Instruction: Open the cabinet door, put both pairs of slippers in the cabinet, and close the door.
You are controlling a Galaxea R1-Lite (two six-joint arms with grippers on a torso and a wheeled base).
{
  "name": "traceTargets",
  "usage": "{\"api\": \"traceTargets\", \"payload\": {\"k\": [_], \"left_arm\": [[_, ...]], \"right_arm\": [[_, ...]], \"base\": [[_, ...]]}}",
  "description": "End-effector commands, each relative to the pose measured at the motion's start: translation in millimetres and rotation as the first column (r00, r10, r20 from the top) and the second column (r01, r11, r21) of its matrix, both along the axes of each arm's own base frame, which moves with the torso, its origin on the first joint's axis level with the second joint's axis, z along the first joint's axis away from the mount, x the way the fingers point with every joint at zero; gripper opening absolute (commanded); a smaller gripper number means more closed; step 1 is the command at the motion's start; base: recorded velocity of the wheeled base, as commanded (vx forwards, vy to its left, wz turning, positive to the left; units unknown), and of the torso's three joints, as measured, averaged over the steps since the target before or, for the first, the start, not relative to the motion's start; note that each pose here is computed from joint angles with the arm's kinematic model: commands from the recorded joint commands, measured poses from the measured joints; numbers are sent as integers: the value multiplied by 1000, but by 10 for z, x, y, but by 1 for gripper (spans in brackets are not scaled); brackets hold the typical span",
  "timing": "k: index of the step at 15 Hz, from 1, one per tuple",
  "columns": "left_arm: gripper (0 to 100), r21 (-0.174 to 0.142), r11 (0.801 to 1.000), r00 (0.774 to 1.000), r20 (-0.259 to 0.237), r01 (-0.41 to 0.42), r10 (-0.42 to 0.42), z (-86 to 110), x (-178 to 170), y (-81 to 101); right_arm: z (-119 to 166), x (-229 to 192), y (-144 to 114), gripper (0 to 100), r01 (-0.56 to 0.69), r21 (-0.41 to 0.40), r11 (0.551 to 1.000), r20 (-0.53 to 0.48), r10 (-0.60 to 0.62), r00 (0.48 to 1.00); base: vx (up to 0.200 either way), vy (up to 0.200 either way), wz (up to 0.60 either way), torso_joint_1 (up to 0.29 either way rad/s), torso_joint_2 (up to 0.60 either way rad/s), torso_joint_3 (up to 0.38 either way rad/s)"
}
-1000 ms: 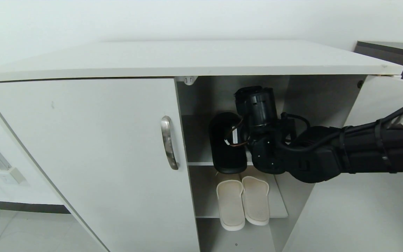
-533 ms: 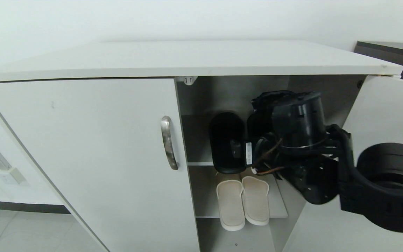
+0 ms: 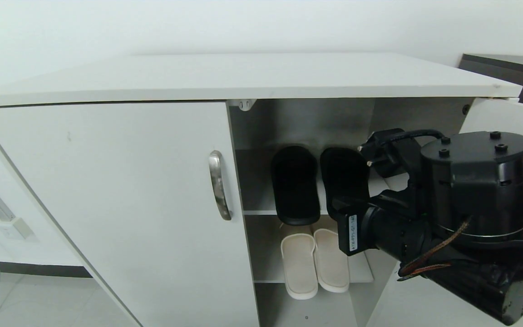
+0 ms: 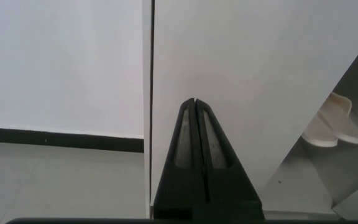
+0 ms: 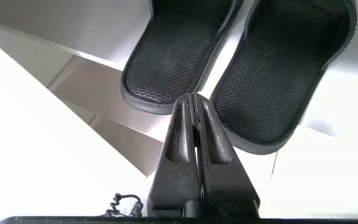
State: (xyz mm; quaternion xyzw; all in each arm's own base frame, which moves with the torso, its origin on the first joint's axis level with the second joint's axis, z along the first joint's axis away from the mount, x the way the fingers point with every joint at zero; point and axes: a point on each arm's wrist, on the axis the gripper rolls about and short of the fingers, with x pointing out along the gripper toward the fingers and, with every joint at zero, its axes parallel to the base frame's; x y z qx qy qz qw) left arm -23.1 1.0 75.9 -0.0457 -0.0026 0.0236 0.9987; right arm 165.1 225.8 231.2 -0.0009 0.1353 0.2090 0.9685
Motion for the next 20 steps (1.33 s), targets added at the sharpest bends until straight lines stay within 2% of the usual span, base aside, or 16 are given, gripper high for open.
{"api": "traceTargets", "payload": {"k": [1,5,16,20], "left_arm": [[0,-1,1000,1000,-1,0,0,0,1,0],[0,1,1000,1000,-1,1,-1,0,1,0],[0,1,1000,1000,-1,1,-1,0,1,0],[0,1,1000,1000,-1,1,-1,0,1,0]], "right_arm": [[-9,-4,3,0,0,-2,1000,-2,0,1000],[-79,31,53,0,8,-8,1000,-7,-8,1000],[-158,33,83,0,-5,-15,1000,-10,5,1000],[-270,13,93,0,-21,-45,999,-7,20,1000]], "base": [[0,0,0,0,0,0],[0,0,0,0,0,0],[-200,0,0,2,2,2],[-200,0,0,2,5,1]]}}
